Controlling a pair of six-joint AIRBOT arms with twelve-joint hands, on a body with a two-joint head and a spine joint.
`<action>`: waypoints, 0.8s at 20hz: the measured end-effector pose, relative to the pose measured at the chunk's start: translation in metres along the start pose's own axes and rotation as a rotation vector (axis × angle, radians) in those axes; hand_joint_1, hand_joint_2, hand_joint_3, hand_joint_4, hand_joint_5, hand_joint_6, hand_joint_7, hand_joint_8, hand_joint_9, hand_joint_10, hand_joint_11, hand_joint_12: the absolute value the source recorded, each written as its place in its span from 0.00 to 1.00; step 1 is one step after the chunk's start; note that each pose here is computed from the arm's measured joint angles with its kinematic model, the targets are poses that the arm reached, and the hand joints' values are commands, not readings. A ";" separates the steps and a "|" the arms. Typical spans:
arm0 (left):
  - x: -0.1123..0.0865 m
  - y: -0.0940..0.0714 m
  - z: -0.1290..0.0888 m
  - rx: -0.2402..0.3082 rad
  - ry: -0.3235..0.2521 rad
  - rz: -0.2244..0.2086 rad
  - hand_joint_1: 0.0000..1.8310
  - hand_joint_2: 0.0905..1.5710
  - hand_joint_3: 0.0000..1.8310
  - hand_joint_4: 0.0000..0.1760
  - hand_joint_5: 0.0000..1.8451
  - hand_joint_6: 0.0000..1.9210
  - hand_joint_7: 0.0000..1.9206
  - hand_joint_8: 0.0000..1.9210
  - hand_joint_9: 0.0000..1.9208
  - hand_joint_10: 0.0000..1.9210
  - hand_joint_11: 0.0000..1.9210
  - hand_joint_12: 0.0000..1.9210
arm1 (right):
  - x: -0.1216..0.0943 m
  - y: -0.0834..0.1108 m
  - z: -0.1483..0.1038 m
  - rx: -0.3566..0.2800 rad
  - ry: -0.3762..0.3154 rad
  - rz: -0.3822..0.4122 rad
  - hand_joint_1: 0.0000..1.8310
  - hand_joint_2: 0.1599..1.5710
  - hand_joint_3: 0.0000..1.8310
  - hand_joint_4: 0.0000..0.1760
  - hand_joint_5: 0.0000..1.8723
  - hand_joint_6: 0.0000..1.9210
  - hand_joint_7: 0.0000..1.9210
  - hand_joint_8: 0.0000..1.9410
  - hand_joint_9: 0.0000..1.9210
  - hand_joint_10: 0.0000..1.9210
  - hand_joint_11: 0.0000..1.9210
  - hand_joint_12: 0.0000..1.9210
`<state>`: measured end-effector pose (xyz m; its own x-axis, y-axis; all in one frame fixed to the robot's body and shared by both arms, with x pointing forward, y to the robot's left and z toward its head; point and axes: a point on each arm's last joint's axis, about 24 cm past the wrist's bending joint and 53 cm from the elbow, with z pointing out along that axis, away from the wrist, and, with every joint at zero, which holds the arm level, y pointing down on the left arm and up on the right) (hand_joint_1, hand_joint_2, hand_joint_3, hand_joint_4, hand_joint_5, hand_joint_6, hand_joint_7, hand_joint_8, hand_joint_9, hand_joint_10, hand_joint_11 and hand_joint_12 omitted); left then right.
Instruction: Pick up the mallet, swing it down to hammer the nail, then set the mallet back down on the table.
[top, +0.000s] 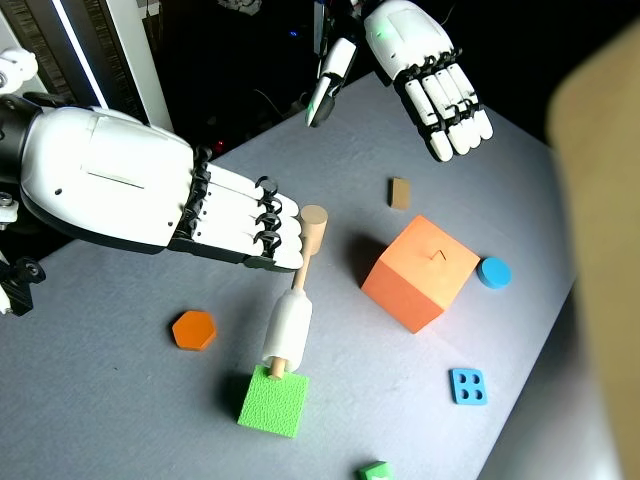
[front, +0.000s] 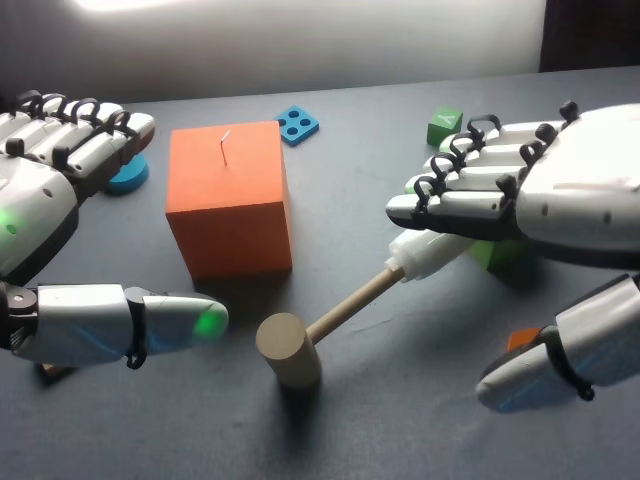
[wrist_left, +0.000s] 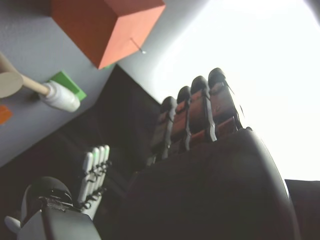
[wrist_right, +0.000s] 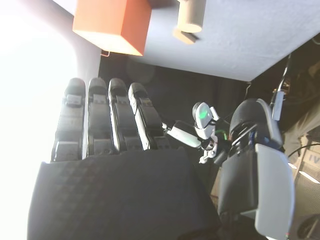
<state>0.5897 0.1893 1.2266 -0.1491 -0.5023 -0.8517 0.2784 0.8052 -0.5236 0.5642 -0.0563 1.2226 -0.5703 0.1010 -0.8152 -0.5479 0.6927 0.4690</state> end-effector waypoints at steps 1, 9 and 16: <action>0.002 -0.002 0.001 0.022 0.014 -0.004 0.06 0.47 0.00 0.00 0.00 0.00 0.00 0.00 0.00 0.00 0.00 0.00 | -0.006 -0.008 0.001 0.027 -0.007 0.076 0.57 0.50 0.00 0.00 0.00 0.00 0.00 0.00 0.00 0.00 0.00 0.00; 0.027 -0.020 0.005 0.205 0.178 -0.003 0.06 0.47 0.00 0.00 0.00 0.00 0.00 0.00 0.00 0.00 0.00 0.00 | -0.029 -0.037 0.016 0.186 -0.097 -0.033 0.65 0.49 0.00 0.00 0.00 0.00 0.00 0.00 0.00 0.00 0.00 0.00; 0.031 -0.012 0.005 0.223 0.220 0.027 0.03 0.53 0.02 0.00 0.00 0.00 0.00 0.00 0.00 0.00 0.00 0.00 | -0.031 -0.042 0.050 0.206 -0.062 -0.045 0.60 0.49 0.00 0.00 0.00 0.00 0.00 0.00 0.00 0.00 0.00 0.00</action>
<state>0.5867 0.1629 1.2065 -0.3341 -0.3819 -0.8617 0.4824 0.7162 -0.5044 0.6360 -0.0528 1.2114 -0.5060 0.1064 -0.8560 -0.4314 0.8281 0.3580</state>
